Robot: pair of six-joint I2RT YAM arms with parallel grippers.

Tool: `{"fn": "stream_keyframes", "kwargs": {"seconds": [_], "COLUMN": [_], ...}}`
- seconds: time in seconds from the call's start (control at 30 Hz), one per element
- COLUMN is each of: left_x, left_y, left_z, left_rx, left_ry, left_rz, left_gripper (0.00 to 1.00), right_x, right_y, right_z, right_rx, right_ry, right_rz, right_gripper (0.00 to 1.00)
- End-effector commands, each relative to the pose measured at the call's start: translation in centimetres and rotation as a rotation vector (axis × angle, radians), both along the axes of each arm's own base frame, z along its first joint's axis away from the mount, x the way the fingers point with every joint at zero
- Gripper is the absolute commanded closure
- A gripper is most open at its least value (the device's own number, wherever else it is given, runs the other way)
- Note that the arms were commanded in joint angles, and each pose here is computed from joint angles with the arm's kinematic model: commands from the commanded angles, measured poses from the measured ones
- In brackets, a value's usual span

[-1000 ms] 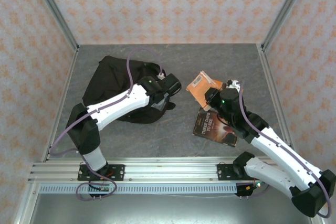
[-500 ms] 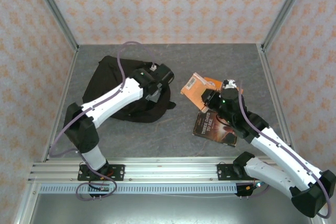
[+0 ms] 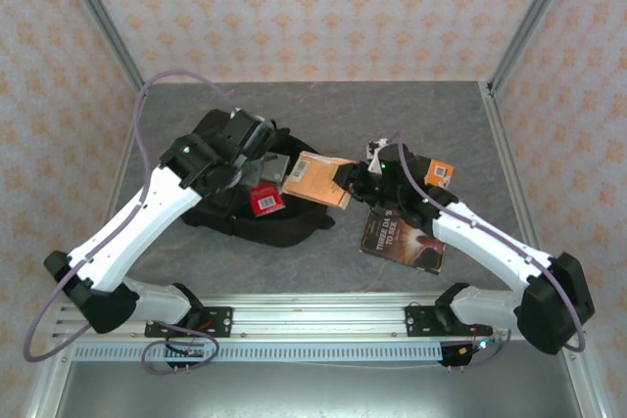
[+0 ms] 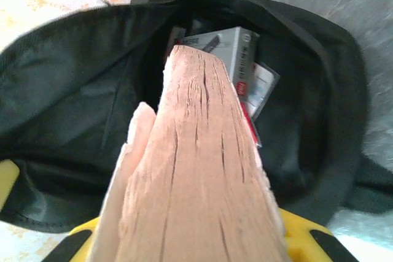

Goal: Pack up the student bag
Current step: Place the book in the student bag.

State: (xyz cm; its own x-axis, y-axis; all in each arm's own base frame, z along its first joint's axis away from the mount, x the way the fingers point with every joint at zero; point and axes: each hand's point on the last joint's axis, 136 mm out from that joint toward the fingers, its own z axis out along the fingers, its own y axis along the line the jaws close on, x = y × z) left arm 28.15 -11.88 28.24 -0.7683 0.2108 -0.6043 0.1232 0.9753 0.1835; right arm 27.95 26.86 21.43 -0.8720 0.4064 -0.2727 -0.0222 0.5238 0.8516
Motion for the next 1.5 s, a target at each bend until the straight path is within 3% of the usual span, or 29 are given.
{"fn": "stream_keyframes", "kwargs": {"seconds": [0.0, 0.17, 0.4, 0.6, 1.03, 1.27, 1.47], "left_x": [-0.2, -0.5, 0.0, -0.1, -0.1, 0.5, 1.4], "left_y": [1.2, 2.1, 2.3, 2.2, 2.1, 2.3, 2.6], "left_z": [2.4, 2.8, 3.3, 4.0, 4.0, 4.3, 5.1], "left_rx": [-0.059, -0.095, -0.131, -0.163, -0.194, -0.224, -0.275], "left_ry": [-0.123, -0.167, -0.203, -0.234, -0.26, -0.289, -0.325], "left_rz": [0.04, 0.09, 0.13, 0.127, 0.126, 0.153, 0.192], "left_gripper": [1.0, 1.0, 1.0, 1.0, 1.0, 1.0, 1.0], "right_x": [1.0, 1.8, 0.9, 0.5, 3.1, 3.7, 5.2], "right_y": [3.3, 5.9, 4.8, 6.0, 15.0, 19.9, 23.7], "right_z": [4.6, 2.7, 1.3, 1.0, 1.3, -1.2, -4.7], "right_rx": [0.173, 0.22, 0.133, 0.167, 0.195, 0.148, 0.104], "right_ry": [-0.02, 0.116, 0.108, 0.118, 0.112, 0.136, 0.145], "right_rz": [0.068, 0.093, 0.029, 0.051, 0.107, 0.095, 0.051], "right_gripper": [1.0, 1.0, 1.0, 1.0, 1.0, 1.0, 0.89]}}
